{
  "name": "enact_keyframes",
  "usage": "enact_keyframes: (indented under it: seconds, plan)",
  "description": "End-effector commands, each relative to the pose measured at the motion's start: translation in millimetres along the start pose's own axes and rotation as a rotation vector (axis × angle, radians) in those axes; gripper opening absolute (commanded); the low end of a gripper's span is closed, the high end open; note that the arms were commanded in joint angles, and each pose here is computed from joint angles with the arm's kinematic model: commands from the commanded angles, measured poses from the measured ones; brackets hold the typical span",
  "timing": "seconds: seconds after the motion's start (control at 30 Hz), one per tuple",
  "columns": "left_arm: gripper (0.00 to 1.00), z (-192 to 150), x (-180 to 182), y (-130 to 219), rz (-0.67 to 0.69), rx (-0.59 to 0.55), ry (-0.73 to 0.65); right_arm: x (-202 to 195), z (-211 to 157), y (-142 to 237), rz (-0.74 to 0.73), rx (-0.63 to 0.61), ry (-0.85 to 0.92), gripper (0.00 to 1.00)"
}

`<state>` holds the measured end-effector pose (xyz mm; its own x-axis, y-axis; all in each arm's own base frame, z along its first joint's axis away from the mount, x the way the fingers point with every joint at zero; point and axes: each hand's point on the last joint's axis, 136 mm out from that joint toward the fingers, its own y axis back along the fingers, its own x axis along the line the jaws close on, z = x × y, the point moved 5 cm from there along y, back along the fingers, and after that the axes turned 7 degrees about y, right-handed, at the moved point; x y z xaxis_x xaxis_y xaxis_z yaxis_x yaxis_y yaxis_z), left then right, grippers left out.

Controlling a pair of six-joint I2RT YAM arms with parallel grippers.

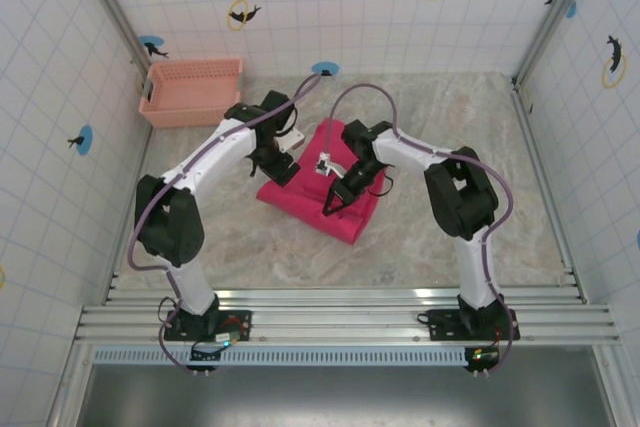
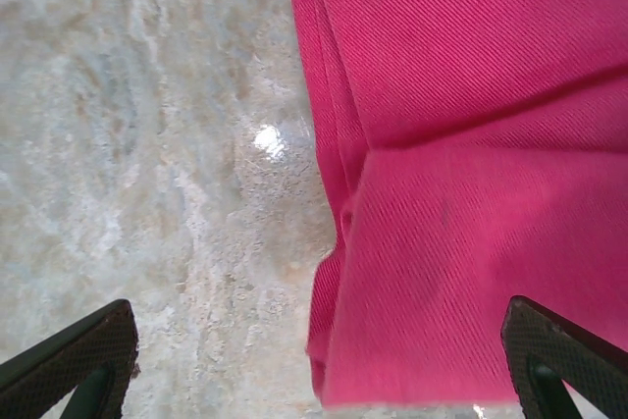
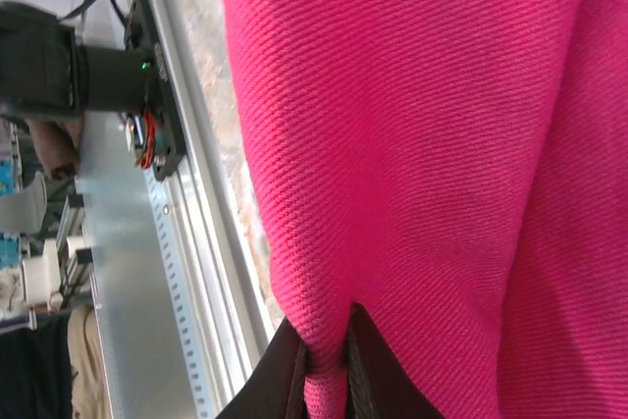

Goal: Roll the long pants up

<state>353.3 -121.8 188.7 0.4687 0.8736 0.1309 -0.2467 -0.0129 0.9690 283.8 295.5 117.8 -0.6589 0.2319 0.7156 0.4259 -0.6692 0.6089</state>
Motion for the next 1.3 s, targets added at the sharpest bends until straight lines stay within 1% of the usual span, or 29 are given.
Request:
enact_keyframes:
  seconds: [0.0,0.17,0.37,0.4,0.57,0.7,0.8,0.83,0.9,0.97,1.03,1.07,1.13,1.17,1.23,1.27]
  plan:
    - [0.98,-7.3,2.3,18.8,0.014,-0.031,-0.011,-27.1,11.1,2.7,-0.013,-0.057,-0.044,0.05]
    - [0.98,-2.3,-7.8,3.6,-0.011,-0.009,-0.020,-51.8,14.3,-1.8,-0.003,-0.089,-0.106,0.05]
    - [0.98,19.7,-26.8,-29.7,-0.040,0.035,-0.040,-76.9,16.7,5.8,0.054,-0.182,-0.160,0.05]
    - [0.98,24.1,-26.9,-36.2,-0.037,0.044,-0.037,-86.9,12.3,1.3,0.068,-0.179,-0.181,0.05]
    - [0.98,43.1,-30.2,-71.2,-0.030,0.087,-0.036,-104.7,3.2,-1.4,0.098,-0.188,-0.218,0.05]
    - [0.98,59.4,-26.8,-95.7,0.005,0.136,-0.037,-113.1,-6.6,-7.4,0.118,-0.179,-0.239,0.05]
    - [0.98,72.7,-27.0,-110.4,0.005,0.164,-0.040,-114.5,-13.9,-12.5,0.129,-0.168,-0.244,0.05]
    - [0.97,72.3,-28.8,-122.5,-0.001,0.199,-0.045,-113.6,-15.5,-11.6,0.123,-0.162,-0.238,0.06]
    - [0.97,71.7,-30.1,-134.3,-0.003,0.232,-0.054,-109.1,-16.1,-4.1,0.084,-0.157,-0.217,0.11]
    - [0.98,69.8,-30.3,-141.2,-0.007,0.243,-0.060,-101.4,-12.7,11.2,0.037,-0.168,-0.193,0.18]
    - [0.98,66.9,-30.0,-147.5,-0.003,0.256,-0.064,-88.2,-4.4,36.7,-0.026,-0.196,-0.154,0.24]
    - [0.97,65.6,-29.8,-148.7,-0.004,0.261,-0.063,-83.1,-1.3,47.9,-0.067,-0.201,-0.140,0.24]
    - [0.98,63.6,-31.6,-151.7,-0.014,0.263,-0.064,-69.4,2.3,71.8,-0.187,-0.183,-0.097,0.26]
    - [0.97,61.9,-31.7,-152.9,-0.016,0.267,-0.062,-62.3,3.2,84.6,-0.271,-0.171,-0.083,0.27]
    - [0.98,60.0,-32.7,-153.2,-0.026,0.267,-0.061,-47.3,3.8,107.8,-0.482,-0.134,-0.034,0.28]
    - [0.98,58.2,-32.3,-153.9,-0.029,0.269,-0.059,-40.4,2.3,120.5,-0.635,-0.105,-0.008,0.33]
